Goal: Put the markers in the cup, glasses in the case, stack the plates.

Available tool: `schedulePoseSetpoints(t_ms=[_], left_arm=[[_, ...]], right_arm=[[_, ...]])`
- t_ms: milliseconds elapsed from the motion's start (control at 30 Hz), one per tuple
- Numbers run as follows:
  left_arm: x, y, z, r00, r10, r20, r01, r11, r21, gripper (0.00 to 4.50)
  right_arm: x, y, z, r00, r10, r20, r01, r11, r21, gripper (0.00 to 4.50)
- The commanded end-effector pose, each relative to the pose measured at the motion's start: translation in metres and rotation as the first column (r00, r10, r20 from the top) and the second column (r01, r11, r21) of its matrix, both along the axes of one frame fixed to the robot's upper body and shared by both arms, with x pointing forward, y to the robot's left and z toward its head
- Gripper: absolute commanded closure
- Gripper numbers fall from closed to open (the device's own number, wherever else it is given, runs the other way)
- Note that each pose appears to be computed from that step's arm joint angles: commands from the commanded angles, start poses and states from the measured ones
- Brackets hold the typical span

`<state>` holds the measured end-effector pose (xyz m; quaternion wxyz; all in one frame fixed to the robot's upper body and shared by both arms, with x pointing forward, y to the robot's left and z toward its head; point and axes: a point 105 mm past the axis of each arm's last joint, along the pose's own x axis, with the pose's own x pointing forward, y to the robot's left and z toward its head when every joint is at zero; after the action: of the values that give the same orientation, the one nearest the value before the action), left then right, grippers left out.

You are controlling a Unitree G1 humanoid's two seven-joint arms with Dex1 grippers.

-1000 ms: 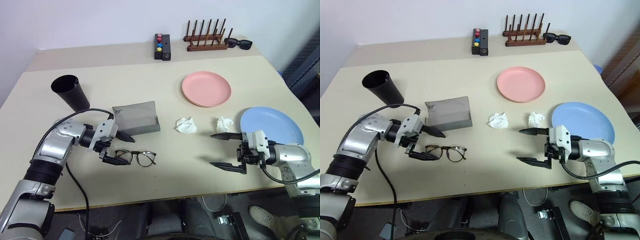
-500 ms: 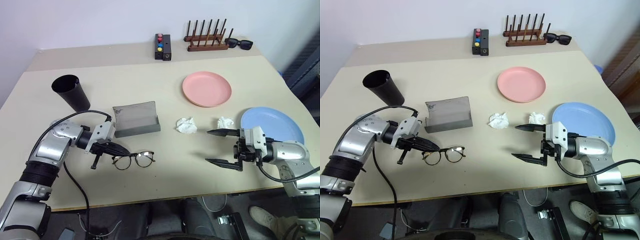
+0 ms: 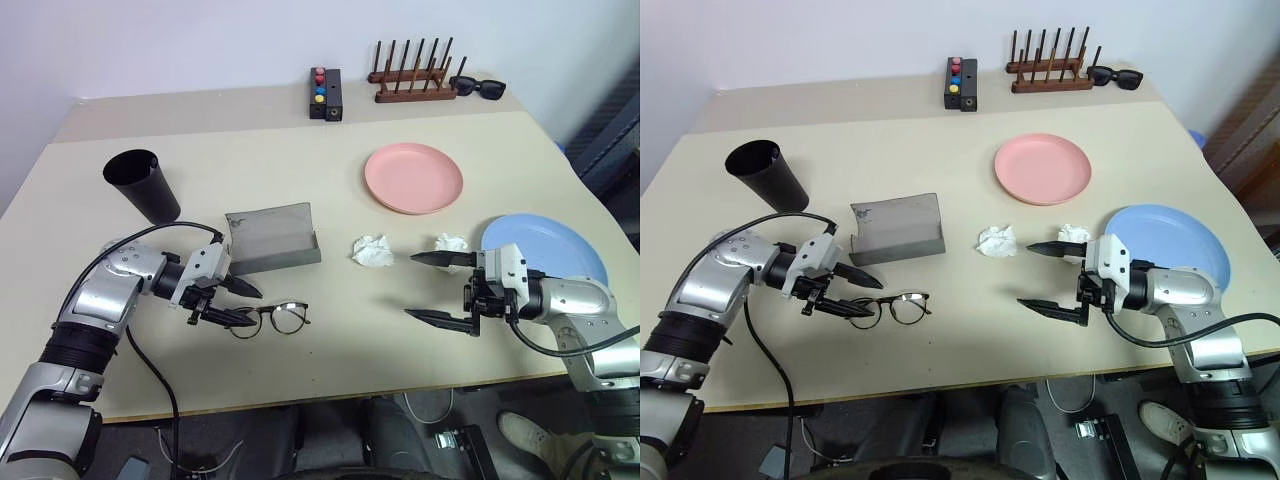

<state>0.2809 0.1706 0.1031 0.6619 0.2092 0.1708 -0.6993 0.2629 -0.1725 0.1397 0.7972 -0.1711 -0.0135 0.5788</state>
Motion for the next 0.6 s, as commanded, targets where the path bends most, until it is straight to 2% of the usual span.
schedulePoseSetpoints(t_ms=[33,333,433,567,600], left_arm=[[-0.002,-0.002,0.002,1.000,-0.025,0.013,0.025,1.000,0.011,1.89],[-0.005,-0.013,-0.004,0.998,-0.060,0.002,0.060,0.998,0.011,1.89],[-0.004,-0.016,-0.004,0.998,-0.059,0.001,0.059,0.998,0.009,2.65],[-0.004,-0.016,-0.005,0.999,-0.052,0.000,0.052,0.999,0.004,4.47],[-0.004,-0.016,-0.005,0.999,-0.050,0.000,0.050,0.999,0.003,4.47]], right_arm=[[-0.002,0.006,0.014,0.998,0.026,0.056,-0.026,1.000,0.006,0.00],[-0.002,0.007,0.016,0.998,0.019,0.060,-0.019,1.000,0.004,0.00],[-0.002,0.007,0.017,0.998,0.017,0.061,-0.017,1.000,0.005,0.00],[-0.002,0.008,0.017,0.998,0.014,0.063,-0.014,1.000,0.004,0.00],[-0.002,0.008,0.017,0.998,0.013,0.063,-0.013,1.000,0.004,0.00]])
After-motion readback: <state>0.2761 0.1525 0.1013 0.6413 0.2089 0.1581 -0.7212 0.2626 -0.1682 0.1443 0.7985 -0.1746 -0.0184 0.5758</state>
